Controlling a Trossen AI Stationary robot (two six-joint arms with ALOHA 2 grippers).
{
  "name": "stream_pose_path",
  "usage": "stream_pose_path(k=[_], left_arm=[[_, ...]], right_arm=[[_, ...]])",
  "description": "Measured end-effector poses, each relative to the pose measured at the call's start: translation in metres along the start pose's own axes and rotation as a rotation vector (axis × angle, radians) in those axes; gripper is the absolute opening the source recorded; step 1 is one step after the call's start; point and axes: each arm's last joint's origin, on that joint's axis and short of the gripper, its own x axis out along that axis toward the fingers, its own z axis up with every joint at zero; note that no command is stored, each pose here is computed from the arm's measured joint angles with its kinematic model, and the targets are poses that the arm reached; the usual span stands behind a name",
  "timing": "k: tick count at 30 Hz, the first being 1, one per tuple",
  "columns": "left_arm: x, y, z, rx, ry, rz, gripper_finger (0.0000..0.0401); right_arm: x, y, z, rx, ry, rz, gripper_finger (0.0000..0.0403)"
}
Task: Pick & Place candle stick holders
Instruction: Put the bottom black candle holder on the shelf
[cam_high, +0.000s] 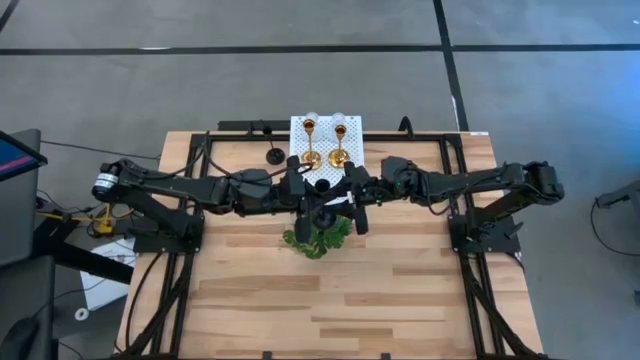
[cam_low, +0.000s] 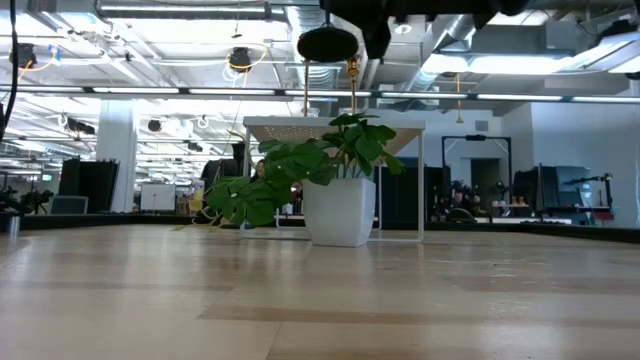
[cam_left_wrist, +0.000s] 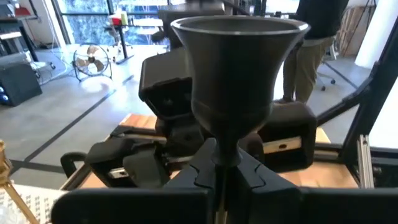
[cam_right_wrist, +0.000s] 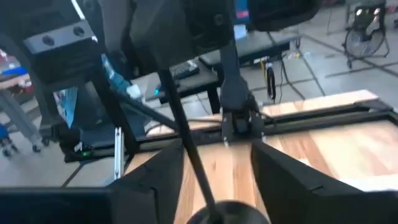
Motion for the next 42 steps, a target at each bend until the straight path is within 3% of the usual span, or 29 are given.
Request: stream_pose_path(k=[12, 22, 31, 39, 42], left_arm=[[0.001, 0.0, -0.003, -0.004, 0.022, 0.007, 0.0007], [0.021, 0.001, -0.016, -0.042, 0.031, -0.018, 0.0007], [0.013, 0.004, -0.007, -0.027, -0.004, -0.001, 0.0007], [0.013, 0.004, -0.007, -0.046, -0.001, 0.005, 0.0008], [0.013, 0.004, -0.007, -0.043, 0.001, 0.008, 0.001]], right_arm=[[0.002, 0.007, 0.007, -0.013, -0.011, 0.044, 0.0075], [0.003, 0.014, 0.005, -0.017, -0.008, 0.066, 0.0066], [0.003, 0.014, 0.004, -0.003, 0.009, 0.054, 0.0062], [0.002, 0.011, 0.004, -0.036, 0.01, 0.048, 0.0011], [0.002, 0.011, 0.004, -0.062, 0.01, 0.046, 0.001]])
